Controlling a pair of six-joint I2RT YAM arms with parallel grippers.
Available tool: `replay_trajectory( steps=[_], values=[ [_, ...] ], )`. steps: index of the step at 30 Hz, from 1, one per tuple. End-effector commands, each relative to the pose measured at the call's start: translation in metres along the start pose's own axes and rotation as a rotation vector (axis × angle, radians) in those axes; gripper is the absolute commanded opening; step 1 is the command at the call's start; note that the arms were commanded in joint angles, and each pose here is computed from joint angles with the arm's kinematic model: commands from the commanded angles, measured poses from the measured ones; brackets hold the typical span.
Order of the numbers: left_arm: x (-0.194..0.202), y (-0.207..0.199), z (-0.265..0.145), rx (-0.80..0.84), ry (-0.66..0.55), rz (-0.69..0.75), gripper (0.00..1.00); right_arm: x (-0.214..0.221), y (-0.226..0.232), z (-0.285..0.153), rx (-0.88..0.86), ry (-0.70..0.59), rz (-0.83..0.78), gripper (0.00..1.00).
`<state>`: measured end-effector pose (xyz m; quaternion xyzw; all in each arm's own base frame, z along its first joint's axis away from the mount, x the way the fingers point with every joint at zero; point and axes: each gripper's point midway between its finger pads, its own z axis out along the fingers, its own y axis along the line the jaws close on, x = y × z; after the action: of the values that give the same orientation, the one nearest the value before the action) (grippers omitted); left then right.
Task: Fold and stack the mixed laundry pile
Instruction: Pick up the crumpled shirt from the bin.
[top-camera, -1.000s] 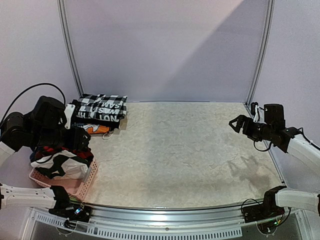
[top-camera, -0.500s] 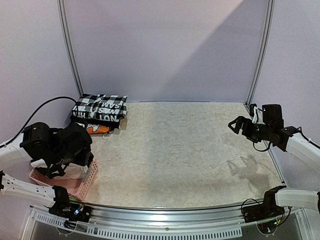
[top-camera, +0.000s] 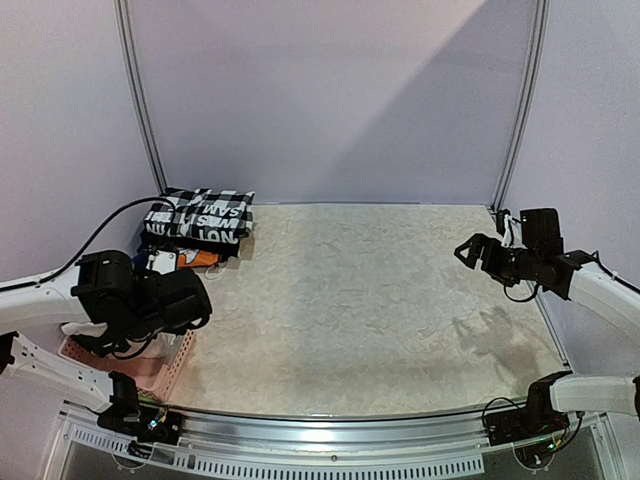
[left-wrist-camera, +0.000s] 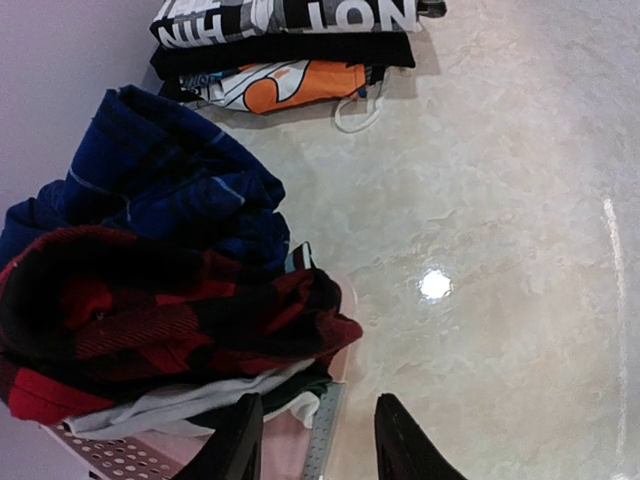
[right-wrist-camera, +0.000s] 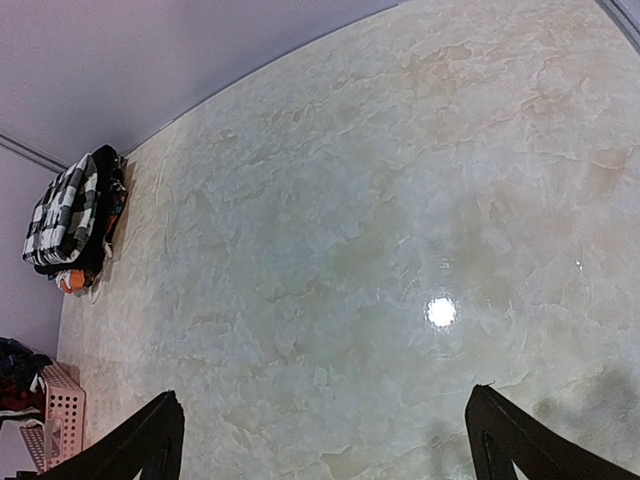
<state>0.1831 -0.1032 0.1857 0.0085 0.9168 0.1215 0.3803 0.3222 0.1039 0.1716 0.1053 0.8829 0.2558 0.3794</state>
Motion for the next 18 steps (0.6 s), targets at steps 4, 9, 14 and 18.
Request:
replay_trajectory(
  steps=[4,9,14,18],
  values=[
    [0.007,0.039,-0.016,-0.127,-0.027,0.012,0.39,-0.005,0.002,0.005,-0.008,0.012,0.011,0.99],
    [0.006,0.052,-0.018,-0.189,-0.051,-0.026,0.47,-0.002,0.002,0.009,-0.015,0.029,0.017,0.99],
    [0.007,0.059,-0.013,-0.241,-0.086,-0.065,0.55,0.000,0.002,0.012,-0.019,0.039,0.022,0.99],
    [0.006,0.056,-0.006,-0.191,-0.060,-0.077,0.56,0.003,0.003,0.015,-0.031,0.058,0.028,0.99]
  ],
)
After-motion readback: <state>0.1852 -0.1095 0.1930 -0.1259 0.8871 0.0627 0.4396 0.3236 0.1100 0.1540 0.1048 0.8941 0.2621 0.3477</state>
